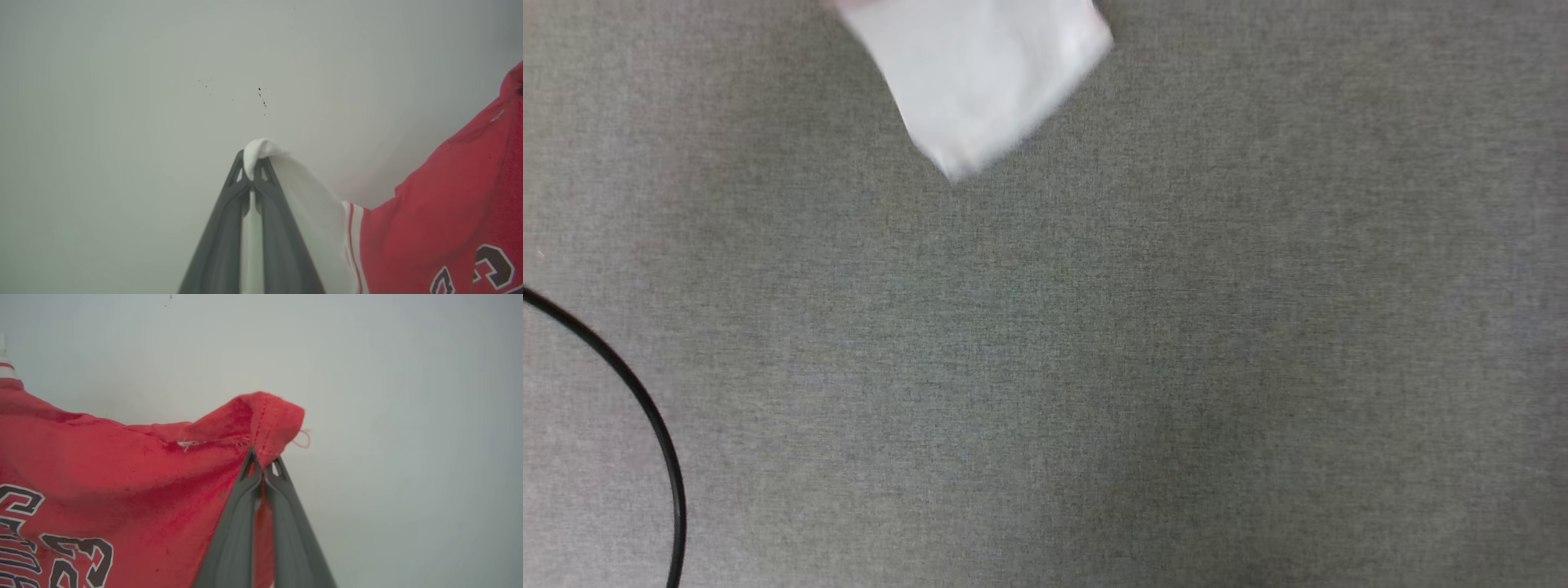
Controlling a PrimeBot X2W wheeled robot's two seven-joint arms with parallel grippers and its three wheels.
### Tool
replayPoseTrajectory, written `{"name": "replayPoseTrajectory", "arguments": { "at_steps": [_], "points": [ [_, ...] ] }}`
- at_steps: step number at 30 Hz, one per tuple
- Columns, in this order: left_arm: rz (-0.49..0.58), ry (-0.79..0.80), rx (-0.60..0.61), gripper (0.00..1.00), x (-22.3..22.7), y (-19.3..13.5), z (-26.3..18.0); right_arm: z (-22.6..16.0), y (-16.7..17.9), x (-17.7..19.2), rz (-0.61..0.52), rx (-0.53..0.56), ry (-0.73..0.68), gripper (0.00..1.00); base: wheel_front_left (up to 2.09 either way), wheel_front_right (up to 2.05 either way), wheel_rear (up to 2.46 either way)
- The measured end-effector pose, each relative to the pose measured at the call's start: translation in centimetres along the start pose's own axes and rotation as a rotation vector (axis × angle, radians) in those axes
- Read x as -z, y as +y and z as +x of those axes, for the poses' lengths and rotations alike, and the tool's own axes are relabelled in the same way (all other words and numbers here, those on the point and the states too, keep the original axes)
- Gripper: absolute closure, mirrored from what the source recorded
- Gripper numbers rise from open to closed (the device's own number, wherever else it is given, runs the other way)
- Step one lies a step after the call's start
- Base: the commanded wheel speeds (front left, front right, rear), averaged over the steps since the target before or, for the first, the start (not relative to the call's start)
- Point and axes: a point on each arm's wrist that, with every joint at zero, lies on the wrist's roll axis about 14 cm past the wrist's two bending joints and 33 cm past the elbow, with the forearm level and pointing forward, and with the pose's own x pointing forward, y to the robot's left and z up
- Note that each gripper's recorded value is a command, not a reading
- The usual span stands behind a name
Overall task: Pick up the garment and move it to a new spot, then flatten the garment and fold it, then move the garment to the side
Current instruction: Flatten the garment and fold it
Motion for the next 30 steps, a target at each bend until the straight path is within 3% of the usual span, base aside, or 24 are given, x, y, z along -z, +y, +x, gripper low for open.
{"name": "replayPoseTrajectory", "arguments": {
  "at_steps": [6, 10, 20, 24, 30],
  "points": [
    [0.025, -0.072, -0.004, 1.00, -2.0, 0.8, 3.1, 2.3, -0.6, -2.4, -0.038, 0.023, -0.069, 1.00, 0.00, 0.00, 0.00],
    [0.030, -0.077, -0.023, 1.00, -1.6, 1.4, 3.7, 3.2, 0.2, -1.6, -0.048, 0.005, -0.056, 1.00, 0.00, 0.00, 0.00],
    [-0.037, 0.131, 0.014, 1.00, 8.4, -1.0, 0.5, 1.8, 3.9, 8.9, 0.041, -0.096, 0.158, 1.00, 0.00, 0.00, 0.00],
    [-0.095, 0.231, 0.028, 1.00, 12.5, -2.7, -3.0, -0.4, 5.9, 12.8, 0.102, -0.129, 0.230, 1.00, 0.00, 0.00, 0.00],
    [-0.153, 0.368, 0.023, 1.00, 16.7, -4.8, -10.2, -6.0, 10.1, 18.0, 0.101, -0.235, 0.364, 1.00, 0.00, 0.00, 0.00]
  ]
}}
